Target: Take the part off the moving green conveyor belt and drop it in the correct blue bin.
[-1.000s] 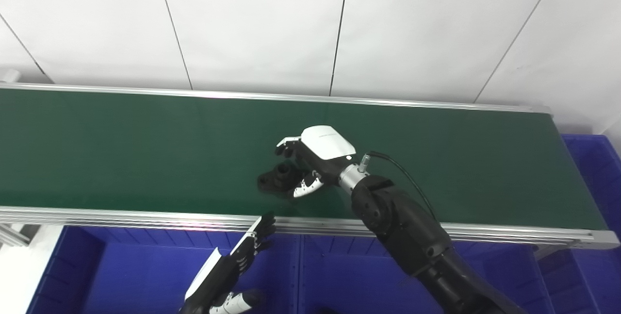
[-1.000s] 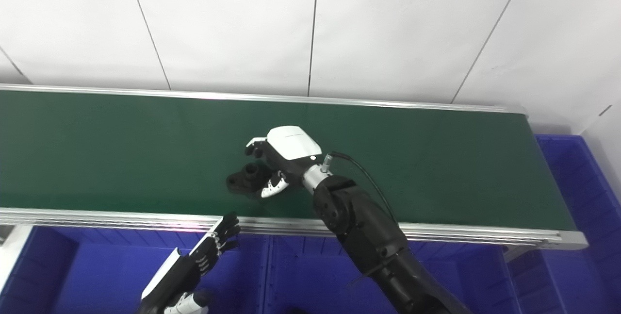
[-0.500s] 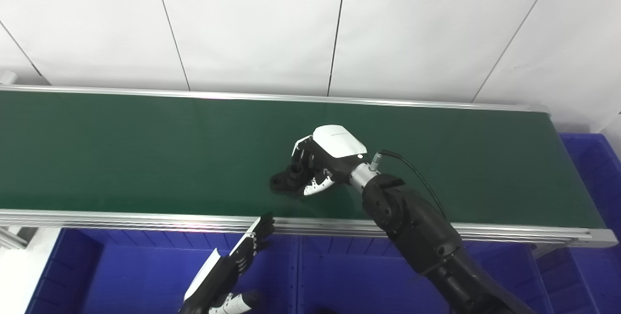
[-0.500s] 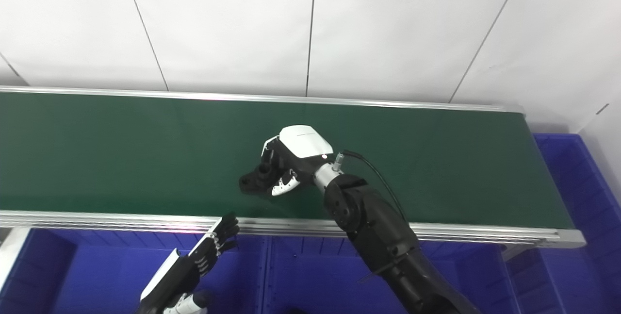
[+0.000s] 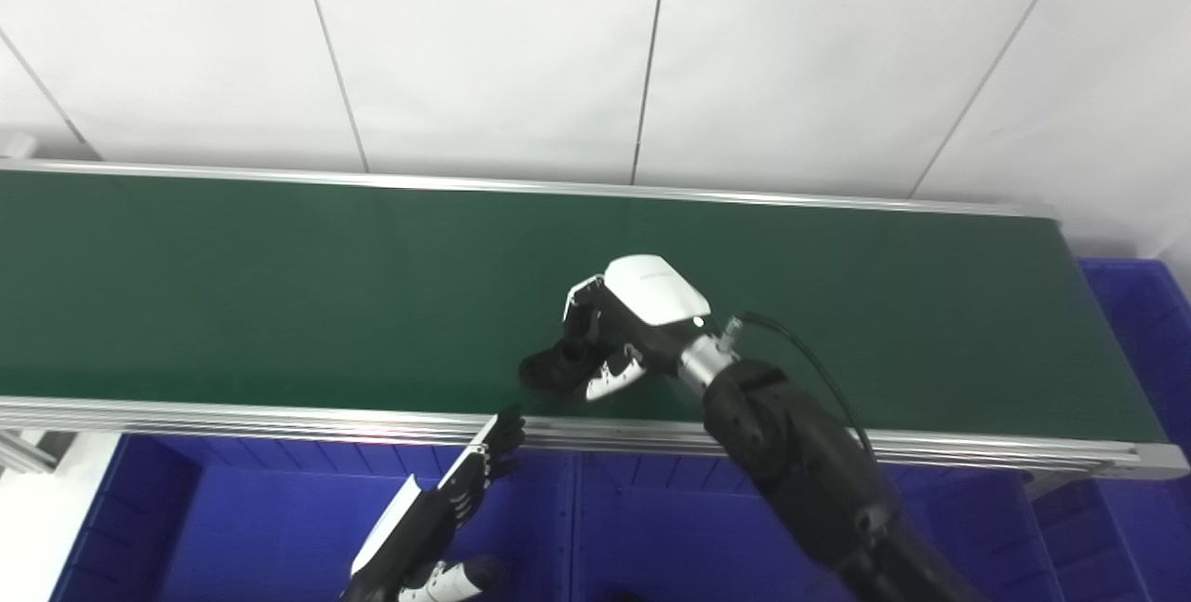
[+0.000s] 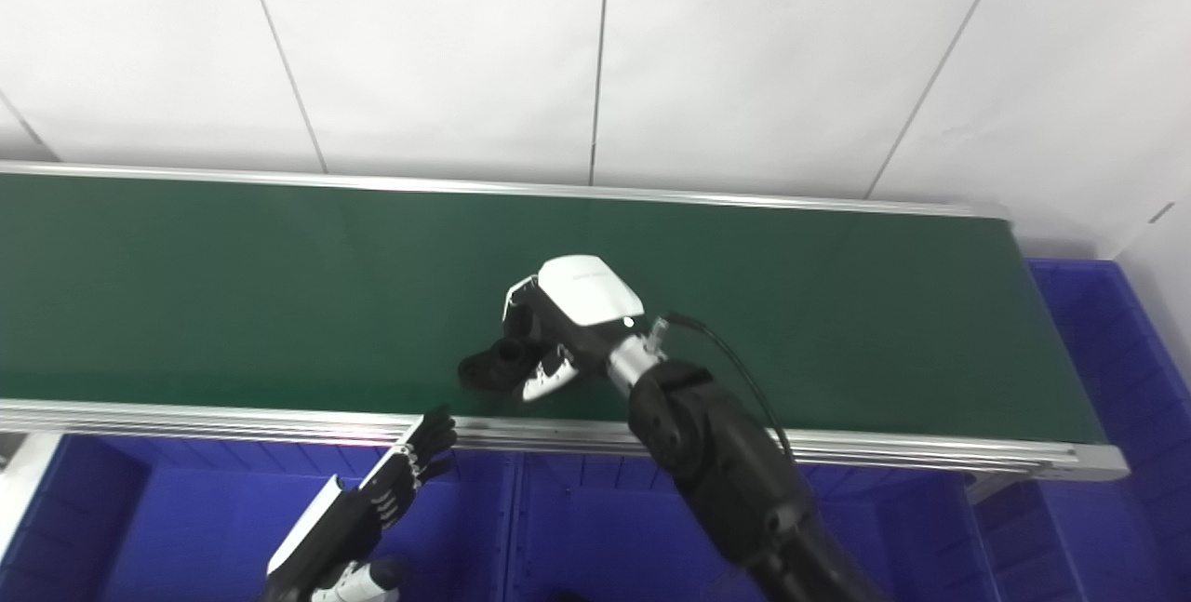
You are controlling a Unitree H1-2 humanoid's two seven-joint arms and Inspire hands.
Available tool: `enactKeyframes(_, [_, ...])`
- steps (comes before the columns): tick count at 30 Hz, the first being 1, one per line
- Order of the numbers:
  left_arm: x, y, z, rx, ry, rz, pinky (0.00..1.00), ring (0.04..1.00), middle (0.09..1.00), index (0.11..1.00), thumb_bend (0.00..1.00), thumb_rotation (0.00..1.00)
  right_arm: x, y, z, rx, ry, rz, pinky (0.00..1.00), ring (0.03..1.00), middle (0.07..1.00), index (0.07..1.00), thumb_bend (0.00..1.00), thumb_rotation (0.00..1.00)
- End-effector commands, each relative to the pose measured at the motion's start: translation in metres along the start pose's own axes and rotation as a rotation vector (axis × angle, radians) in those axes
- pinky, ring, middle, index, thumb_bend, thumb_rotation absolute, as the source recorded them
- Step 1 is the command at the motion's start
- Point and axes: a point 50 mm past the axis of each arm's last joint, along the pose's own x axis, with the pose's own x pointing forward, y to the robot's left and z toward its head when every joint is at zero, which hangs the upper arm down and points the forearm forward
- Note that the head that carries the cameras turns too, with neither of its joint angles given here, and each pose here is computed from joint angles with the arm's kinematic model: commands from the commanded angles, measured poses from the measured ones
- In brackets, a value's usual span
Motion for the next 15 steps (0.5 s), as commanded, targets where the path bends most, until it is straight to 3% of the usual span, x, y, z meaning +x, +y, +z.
enactKeyframes(1, [0.001,0.003,0.010,0.005,-0.063,0.005,0.94,0.989,1.000,1.000,0.72,0.78,-0.003,-0.038,0.007,-0.029,0.006,-0.115,0.35,0.473,0.560,0.472,0.49,0.00])
enactKeyframes(8, [0.002,0.005,0.011,-0.007,-0.072,0.016,0.94,0.989,1.000,0.997,0.70,0.77,-0.044,-0.063,0.009,-0.022,0.055,-0.200,0.33,0.465,0.560,0.476,0.49,0.00])
enactKeyframes(15, [0.002,0.007,0.012,0.000,-0.079,0.032,0.94,0.988,1.000,0.995,0.70,0.78,-0.079,-0.067,0.005,-0.036,0.077,-0.225,0.34,0.462,0.544,0.467,0.49,0.00])
